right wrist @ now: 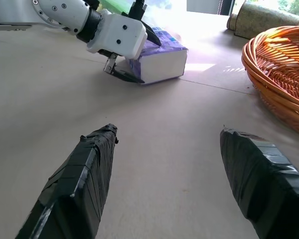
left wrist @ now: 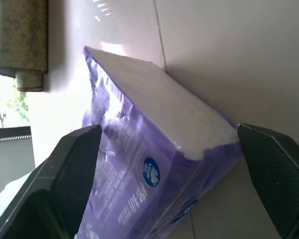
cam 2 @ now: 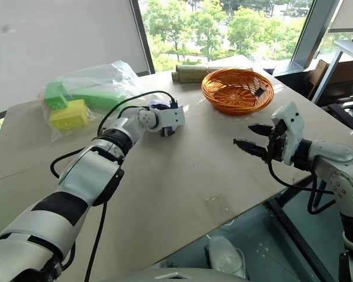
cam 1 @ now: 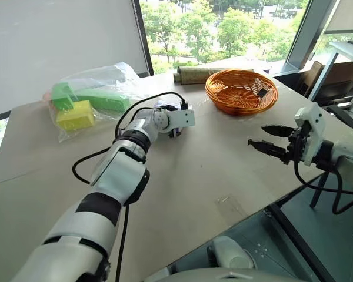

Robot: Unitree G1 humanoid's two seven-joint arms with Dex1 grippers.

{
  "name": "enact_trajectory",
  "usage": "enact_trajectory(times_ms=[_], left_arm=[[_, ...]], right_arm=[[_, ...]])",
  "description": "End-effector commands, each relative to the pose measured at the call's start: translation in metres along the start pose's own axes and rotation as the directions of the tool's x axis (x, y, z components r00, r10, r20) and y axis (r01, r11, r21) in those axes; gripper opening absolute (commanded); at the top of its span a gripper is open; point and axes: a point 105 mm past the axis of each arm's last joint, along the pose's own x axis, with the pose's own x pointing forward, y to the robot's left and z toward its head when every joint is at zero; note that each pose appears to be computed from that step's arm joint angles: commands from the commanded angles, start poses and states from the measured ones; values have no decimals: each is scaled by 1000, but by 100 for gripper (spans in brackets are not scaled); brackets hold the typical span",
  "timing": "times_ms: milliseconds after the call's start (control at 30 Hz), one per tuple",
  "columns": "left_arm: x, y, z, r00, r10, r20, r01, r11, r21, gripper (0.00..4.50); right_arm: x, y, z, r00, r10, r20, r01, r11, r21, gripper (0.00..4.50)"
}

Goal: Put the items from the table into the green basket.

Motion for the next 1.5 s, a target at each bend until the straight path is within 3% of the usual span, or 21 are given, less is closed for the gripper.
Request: enact_trajectory(times_ms=[33, 167, 267, 467, 567, 733, 867, 967, 1100, 1233, 1367, 1500], left_arm=[[1, 4, -4, 999, 42, -21, -44, 990, -131, 450], [7, -15, -10, 999, -14, -37, 5, 973, -232, 450], [10, -26, -8, 999, -43, -22, 34, 956, -292, 368], [11, -24, -8, 1000, -11, -22, 3, 946, -326, 100], [10, -20, -9, 1000, 12, -23, -19, 945, -326, 36], [5, 0, 2, 996, 88, 23, -75, 939, -336, 24], [-16, 50, 35, 962, 224, 157, -151, 913, -378, 24], [-36, 80, 37, 936, 291, 198, -196, 899, -392, 24], [-81, 116, -7, 914, 388, 123, -321, 873, -367, 24], [-155, 135, -65, 854, 517, -58, -510, 811, -288, 24], [-242, 141, -133, 715, 627, -308, -693, 693, -200, 24], [-322, 133, -206, 554, 643, -529, -800, 588, -122, 24]], right_arm=[[1, 3, 17, 999, 14, 48, -11, 998, -60, 357], [3, 2, 19, 999, 21, 50, -18, 997, -68, 357], [4, 3, 20, 998, 28, 49, -25, 997, -69, 363], [5, 4, 18, 999, 31, 37, -28, 997, -73, 363], [6, 6, 18, 999, 38, 37, -35, 997, -70, 363], [8, 9, 17, 998, 49, 31, -47, 997, -65, 363], [9, 8, 19, 998, 45, 40, -42, 996, -73, 363], [13, 6, 24, 997, 38, 69, -31, 995, -94, 363], [22, 9, 31, 993, 75, 87, -67, 994, -90, 363], [38, 22, 48, 972, 184, 144, -172, 981, -90, 363], [56, 38, 63, 935, 300, 190, -290, 954, -78, 363], [67, 59, 87, 849, 445, 283, -452, 891, -47, 363]])
